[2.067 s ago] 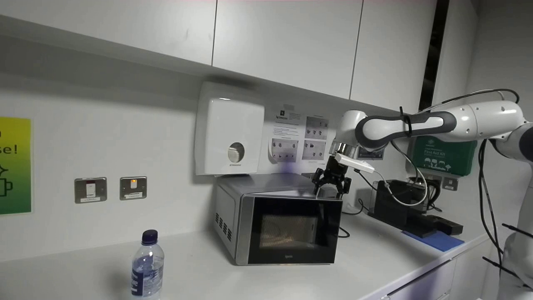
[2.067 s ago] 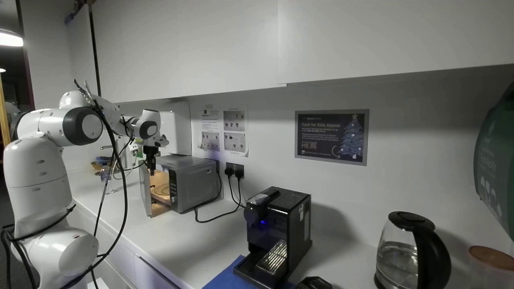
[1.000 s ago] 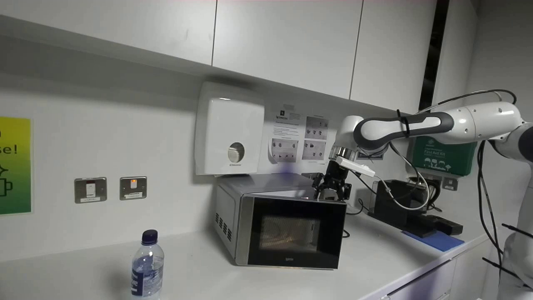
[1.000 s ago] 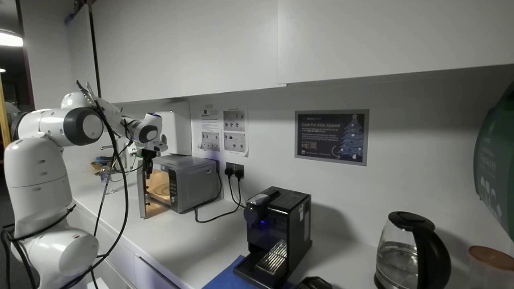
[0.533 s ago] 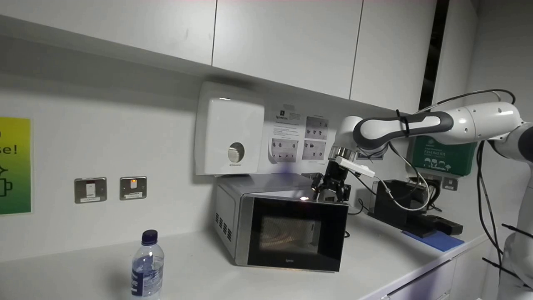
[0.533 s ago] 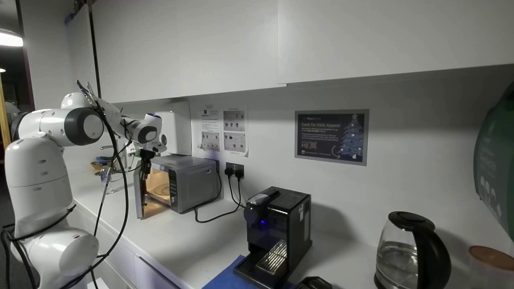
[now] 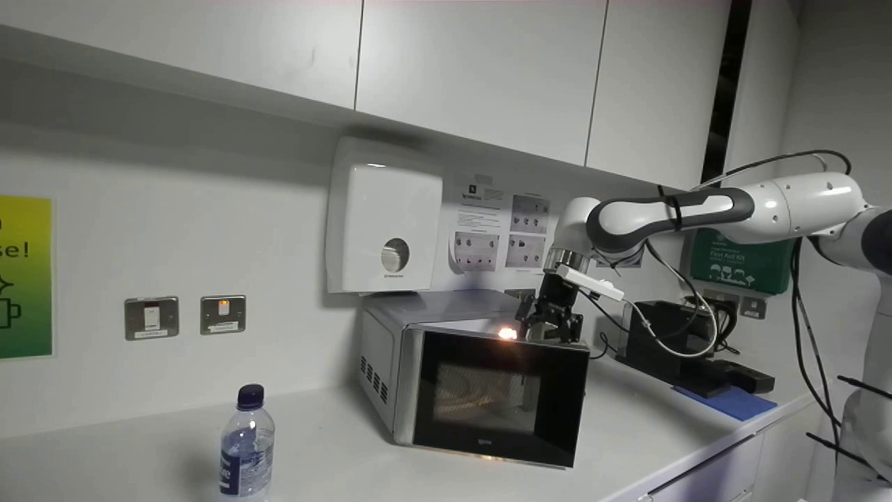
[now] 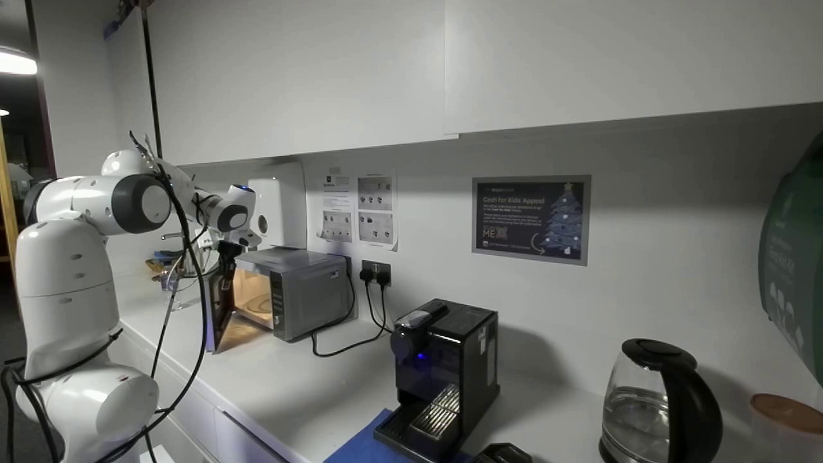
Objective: Open the door of the microwave
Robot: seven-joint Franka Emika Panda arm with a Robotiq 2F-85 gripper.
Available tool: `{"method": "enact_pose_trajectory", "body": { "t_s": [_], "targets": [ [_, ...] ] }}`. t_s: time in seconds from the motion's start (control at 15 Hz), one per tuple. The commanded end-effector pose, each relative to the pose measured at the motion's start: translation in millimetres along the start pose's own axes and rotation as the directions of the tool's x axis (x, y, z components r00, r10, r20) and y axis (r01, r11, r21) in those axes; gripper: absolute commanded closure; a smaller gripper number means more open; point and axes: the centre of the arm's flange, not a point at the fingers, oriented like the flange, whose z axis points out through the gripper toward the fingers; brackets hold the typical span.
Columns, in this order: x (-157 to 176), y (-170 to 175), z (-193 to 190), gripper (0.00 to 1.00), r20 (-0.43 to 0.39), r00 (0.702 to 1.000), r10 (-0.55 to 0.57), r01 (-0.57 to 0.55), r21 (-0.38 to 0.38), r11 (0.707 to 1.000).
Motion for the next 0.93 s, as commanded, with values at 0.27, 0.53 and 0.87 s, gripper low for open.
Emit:
{"method": "enact_pose_trajectory", "body": {
  "t_s": [0.27, 0.53, 0.87],
  "targets": [
    [7, -28, 10, 0.00, 0.051, 0.998, -0.039, 0.038, 0.012, 0.999],
    [11, -37, 12, 0.00, 0.056, 0.997, -0.049, 0.048, 0.021, 0.999],
    [13, -50, 14, 0.00, 0.065, 0.996, -0.066, 0.065, 0.032, 0.997]
  ]
}}
